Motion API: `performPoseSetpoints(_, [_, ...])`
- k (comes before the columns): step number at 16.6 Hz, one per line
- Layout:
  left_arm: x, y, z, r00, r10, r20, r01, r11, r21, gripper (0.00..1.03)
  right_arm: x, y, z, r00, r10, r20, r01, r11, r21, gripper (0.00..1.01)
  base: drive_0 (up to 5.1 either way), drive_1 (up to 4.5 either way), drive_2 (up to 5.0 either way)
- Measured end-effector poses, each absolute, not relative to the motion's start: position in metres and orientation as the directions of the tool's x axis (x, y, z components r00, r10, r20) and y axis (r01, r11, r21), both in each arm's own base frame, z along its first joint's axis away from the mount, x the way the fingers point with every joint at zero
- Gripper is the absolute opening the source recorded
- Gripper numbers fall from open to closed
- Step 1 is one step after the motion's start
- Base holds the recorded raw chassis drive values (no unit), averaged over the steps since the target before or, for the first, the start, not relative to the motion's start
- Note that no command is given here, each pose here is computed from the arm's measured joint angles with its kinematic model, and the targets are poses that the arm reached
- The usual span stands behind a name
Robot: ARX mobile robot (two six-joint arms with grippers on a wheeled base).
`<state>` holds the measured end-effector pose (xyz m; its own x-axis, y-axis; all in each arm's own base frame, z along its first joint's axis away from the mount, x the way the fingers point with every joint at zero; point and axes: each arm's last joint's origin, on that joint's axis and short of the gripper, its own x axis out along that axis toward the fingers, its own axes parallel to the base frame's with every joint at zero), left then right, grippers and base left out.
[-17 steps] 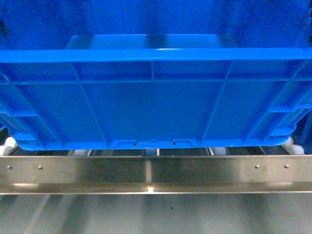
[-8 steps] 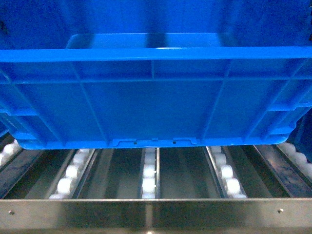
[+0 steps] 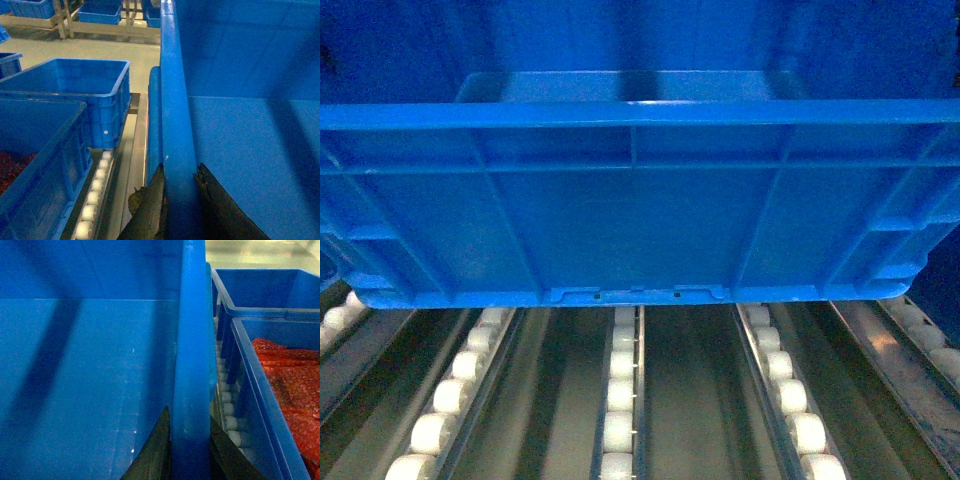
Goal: Place box next to blue box on left shelf
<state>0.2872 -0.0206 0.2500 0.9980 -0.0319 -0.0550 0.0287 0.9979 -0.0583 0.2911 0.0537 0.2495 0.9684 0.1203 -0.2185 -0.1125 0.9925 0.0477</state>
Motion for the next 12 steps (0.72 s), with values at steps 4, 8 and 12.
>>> performPoseSetpoints(4, [0.2872, -0.0206, 0.25, 0.998, -0.032, -0.055, 0.029, 0.998, -0.058, 0.09, 0.2911, 0.0537, 0.2495, 0.968, 0.12, -0.218, -0.112, 0.993, 0.048, 0.1, 0.0, 0.0, 0.0])
performPoseSetpoints(8, [0.2872, -0.0206, 0.25, 0.998, -0.032, -0.055, 0.029, 0.998, -0.058, 0.09, 0.2911, 0.0537, 0.2495, 0.968, 0.12, -0.218, -0.112, 0.993, 0.048, 0.1, 0.0, 0.0, 0.0])
performPoseSetpoints(12, [0.2872, -0.0206, 0.25, 0.998, -0.032, -0.055, 0.029, 0.998, -0.058, 0.09, 0.2911, 0.0537, 0.2495, 0.968, 0.12, -0.218, -0.112, 0.993, 0.048, 0.1, 0.0, 0.0, 0.0])
